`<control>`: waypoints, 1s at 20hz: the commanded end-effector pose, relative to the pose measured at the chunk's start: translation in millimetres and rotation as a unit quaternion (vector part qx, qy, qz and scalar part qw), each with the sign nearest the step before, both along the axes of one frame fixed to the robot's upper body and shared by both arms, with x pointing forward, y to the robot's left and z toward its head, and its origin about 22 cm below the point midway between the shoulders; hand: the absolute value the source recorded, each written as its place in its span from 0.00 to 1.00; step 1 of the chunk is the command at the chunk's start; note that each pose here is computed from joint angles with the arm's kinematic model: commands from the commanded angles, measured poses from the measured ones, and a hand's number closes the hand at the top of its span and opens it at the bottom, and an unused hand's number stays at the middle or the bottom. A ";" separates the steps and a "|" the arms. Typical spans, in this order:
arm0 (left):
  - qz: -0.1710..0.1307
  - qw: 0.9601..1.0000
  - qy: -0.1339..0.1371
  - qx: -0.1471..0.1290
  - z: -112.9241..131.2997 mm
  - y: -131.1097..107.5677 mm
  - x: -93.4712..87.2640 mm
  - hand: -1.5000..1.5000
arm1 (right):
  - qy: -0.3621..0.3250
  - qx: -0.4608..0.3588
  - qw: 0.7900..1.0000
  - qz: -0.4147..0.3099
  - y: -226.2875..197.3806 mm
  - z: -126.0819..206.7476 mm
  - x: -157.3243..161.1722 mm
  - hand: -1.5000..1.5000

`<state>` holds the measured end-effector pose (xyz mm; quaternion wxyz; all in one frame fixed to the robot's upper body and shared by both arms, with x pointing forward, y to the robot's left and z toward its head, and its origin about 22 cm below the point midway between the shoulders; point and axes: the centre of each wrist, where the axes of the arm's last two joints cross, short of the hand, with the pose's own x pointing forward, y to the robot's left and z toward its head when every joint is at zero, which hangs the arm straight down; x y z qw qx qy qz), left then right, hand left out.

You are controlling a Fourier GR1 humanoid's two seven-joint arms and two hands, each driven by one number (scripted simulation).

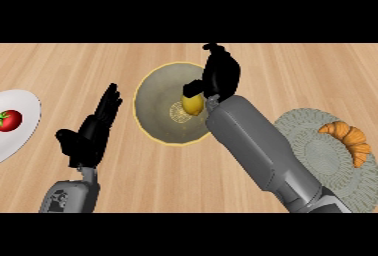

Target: Pick the lemon from the placemat and place it in the bowl

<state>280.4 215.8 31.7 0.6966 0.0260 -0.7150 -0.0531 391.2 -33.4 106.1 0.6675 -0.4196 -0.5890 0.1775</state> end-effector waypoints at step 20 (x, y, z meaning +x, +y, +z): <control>0.015 1.000 0.009 0.004 0.7 10.7 -5.2 0.50 | -0.191 0.239 0.952 -0.017 -48.7 33.0 -101.4 0.00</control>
